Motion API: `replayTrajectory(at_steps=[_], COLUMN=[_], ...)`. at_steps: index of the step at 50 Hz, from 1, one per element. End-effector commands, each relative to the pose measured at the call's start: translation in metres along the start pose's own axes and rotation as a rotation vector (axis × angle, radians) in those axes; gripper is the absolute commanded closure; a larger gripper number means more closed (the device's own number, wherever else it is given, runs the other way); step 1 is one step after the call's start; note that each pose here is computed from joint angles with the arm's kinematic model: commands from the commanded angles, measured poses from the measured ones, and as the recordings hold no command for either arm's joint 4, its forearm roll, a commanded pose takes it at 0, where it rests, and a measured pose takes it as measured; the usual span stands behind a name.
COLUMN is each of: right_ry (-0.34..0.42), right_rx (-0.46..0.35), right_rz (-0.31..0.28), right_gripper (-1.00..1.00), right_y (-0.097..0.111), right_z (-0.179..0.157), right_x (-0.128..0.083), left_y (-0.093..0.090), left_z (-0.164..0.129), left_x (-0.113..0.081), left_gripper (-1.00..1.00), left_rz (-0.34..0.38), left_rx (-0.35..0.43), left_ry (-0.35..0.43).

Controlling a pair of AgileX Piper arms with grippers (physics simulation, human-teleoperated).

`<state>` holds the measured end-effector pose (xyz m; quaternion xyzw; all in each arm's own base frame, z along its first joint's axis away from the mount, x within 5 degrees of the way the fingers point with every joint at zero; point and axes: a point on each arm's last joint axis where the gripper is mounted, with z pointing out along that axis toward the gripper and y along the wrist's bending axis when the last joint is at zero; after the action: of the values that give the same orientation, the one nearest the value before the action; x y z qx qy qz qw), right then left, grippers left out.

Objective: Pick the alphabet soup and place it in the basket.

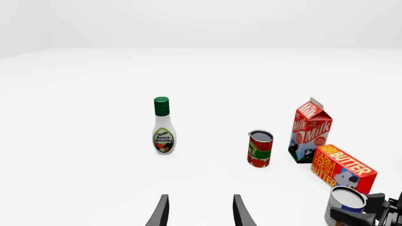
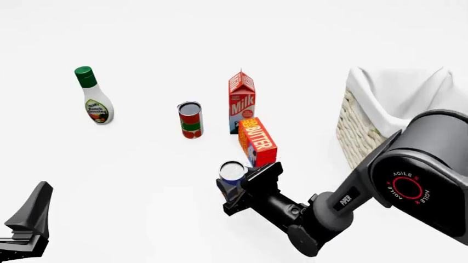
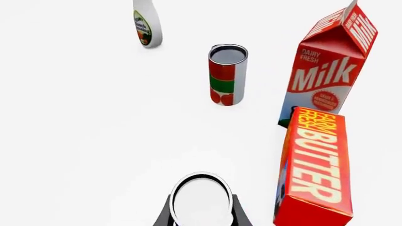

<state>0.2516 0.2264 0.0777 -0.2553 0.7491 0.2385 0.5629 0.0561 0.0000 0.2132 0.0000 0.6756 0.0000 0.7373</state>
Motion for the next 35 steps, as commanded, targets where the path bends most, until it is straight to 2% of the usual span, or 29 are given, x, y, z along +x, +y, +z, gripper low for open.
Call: replayTrajectory(at_steps=[1, 14, 35], right_ry=[0.013, 0.007, -0.166], right_rx=[-0.014, -0.019, -0.045], right_rz=[0.009, 0.010, 0.000], right_gripper=[1.00, 1.00, 1.00], right_y=[0.004, 0.005, 0.013], right_z=[0.002, -0.001, -0.066], right_x=[0.005, 0.002, -0.068], left_y=[0.000, 0.000, 0.000], left_z=[0.000, 0.000, 0.000], left_x=[0.000, 0.000, 0.000], left_gripper=[-1.00, -1.00, -1.00], left_rz=[0.000, 0.000, 0.000], left_rx=[0.000, 0.000, 0.000], left_ry=[0.000, 0.000, 0.000])
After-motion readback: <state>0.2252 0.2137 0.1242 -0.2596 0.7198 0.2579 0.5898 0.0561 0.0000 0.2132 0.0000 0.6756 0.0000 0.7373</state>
